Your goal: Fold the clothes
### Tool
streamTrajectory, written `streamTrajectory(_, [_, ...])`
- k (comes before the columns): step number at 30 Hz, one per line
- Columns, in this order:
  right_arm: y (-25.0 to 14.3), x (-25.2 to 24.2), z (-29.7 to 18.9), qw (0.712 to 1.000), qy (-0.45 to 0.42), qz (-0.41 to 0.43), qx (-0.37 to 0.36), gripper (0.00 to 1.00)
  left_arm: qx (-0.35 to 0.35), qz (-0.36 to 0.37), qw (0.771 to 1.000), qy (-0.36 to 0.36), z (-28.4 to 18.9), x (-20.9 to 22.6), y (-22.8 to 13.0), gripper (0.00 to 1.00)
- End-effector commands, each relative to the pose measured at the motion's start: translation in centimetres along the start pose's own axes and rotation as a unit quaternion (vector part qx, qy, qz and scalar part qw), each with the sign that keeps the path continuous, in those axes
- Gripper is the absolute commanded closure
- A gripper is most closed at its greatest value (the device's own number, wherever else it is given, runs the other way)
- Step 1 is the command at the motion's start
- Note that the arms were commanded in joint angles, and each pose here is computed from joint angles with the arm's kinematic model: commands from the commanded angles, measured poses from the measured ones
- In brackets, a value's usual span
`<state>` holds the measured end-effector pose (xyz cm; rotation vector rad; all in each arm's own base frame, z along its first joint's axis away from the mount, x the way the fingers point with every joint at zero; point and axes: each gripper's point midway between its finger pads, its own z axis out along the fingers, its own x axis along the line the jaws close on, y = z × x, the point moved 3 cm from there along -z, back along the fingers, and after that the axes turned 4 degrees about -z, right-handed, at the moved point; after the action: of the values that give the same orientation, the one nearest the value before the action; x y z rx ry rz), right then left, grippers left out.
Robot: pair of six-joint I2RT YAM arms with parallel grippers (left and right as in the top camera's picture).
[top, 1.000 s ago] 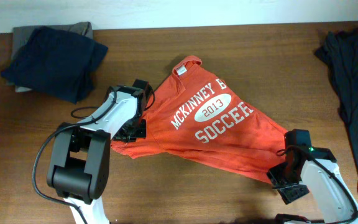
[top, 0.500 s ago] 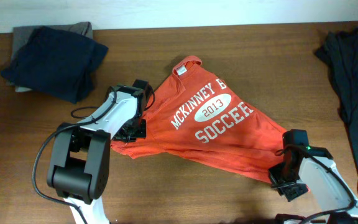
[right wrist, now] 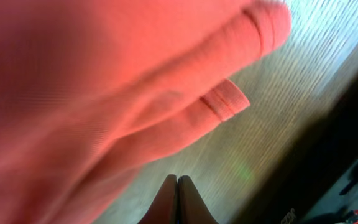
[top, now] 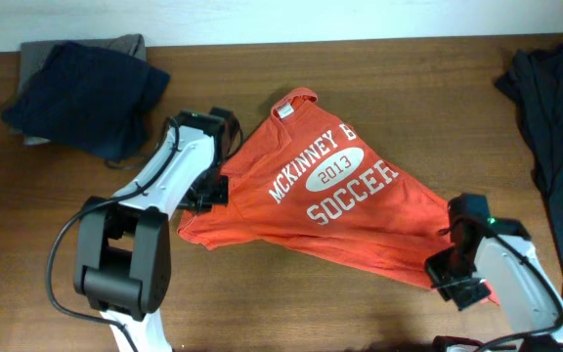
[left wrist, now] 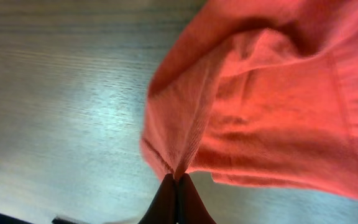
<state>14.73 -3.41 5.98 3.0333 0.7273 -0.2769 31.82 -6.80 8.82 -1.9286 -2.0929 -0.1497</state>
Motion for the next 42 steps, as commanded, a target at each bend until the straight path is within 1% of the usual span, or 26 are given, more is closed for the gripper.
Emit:
streamTrajectory(1, [1.7,0.4,-3.1,0.999,0.013,0.01,-0.047,0.96,-0.062,-0.019,0.997,-0.036,-4.8,1.0,0.5,0.99])
streamTrajectory(5, [2.0,0.2,-4.9,0.998,0.023,0.011,-0.065,0.96,-0.103,-0.029,0.993,-0.055,-7.6,1.8,0.0,0.99])
streamTrajectory(9, [1.8,-0.3,-4.3,0.998,0.011,0.01,-0.064,0.96,-0.115,-0.032,0.991,-0.061,-8.4,2.1,-0.3,0.99])
streamTrajectory(10, [1.6,-0.5,-3.6,0.998,0.004,0.01,-0.058,0.88,-0.113,-0.031,0.991,-0.06,-8.4,2.1,-0.4,1.0])
streamTrajectory(15, [1.1,-0.8,-0.8,0.998,0.001,0.01,-0.054,0.71,-0.112,-0.031,0.991,-0.059,-8.3,2.1,-0.4,0.99])
streamTrajectory(17, [0.9,-0.8,-0.1,0.999,0.003,0.01,-0.051,0.59,-0.112,-0.031,0.991,-0.059,-8.3,2.1,-0.4,0.99])
streamTrajectory(20, [0.7,-0.9,0.8,0.999,0.005,0.012,-0.05,0.58,-0.111,-0.031,0.992,-0.059,-8.3,2.1,-0.4,0.99])
streamTrajectory(23, [0.4,-1.2,1.5,0.998,0.0,0.035,-0.047,0.57,-0.112,-0.031,0.992,-0.059,-8.3,2.1,-0.4,0.99])
streamTrajectory(30, [0.4,-1.0,3.4,0.998,0.014,0.038,-0.058,0.58,-0.112,-0.031,0.992,-0.059,-8.3,2.1,-0.4,0.99])
streamTrajectory(37, [0.6,-0.9,3.6,0.997,0.02,0.041,-0.065,0.58,-0.112,-0.031,0.992,-0.059,-8.3,2.1,-0.4,0.99])
streamTrajectory(38, [0.6,-0.9,3.6,0.997,0.02,0.041,-0.065,0.65,-0.112,-0.031,0.992,-0.059,-8.3,2.1,-0.4,0.99])
streamTrajectory(40, [0.5,-0.9,3.6,0.997,0.019,0.04,-0.063,0.93,-0.112,-0.031,0.992,-0.059,-8.3,2.1,-0.4,0.99])
streamTrajectory(41, [0.5,-0.9,3.6,0.997,0.018,0.04,-0.063,0.96,-0.112,-0.031,0.992,-0.059,-8.3,2.1,-0.4,0.99])
streamTrajectory(42, [0.5,-1.0,3.6,0.997,0.017,0.04,-0.062,0.96,-0.112,-0.031,0.992,-0.059,-8.3,2.1,-0.4,0.99])
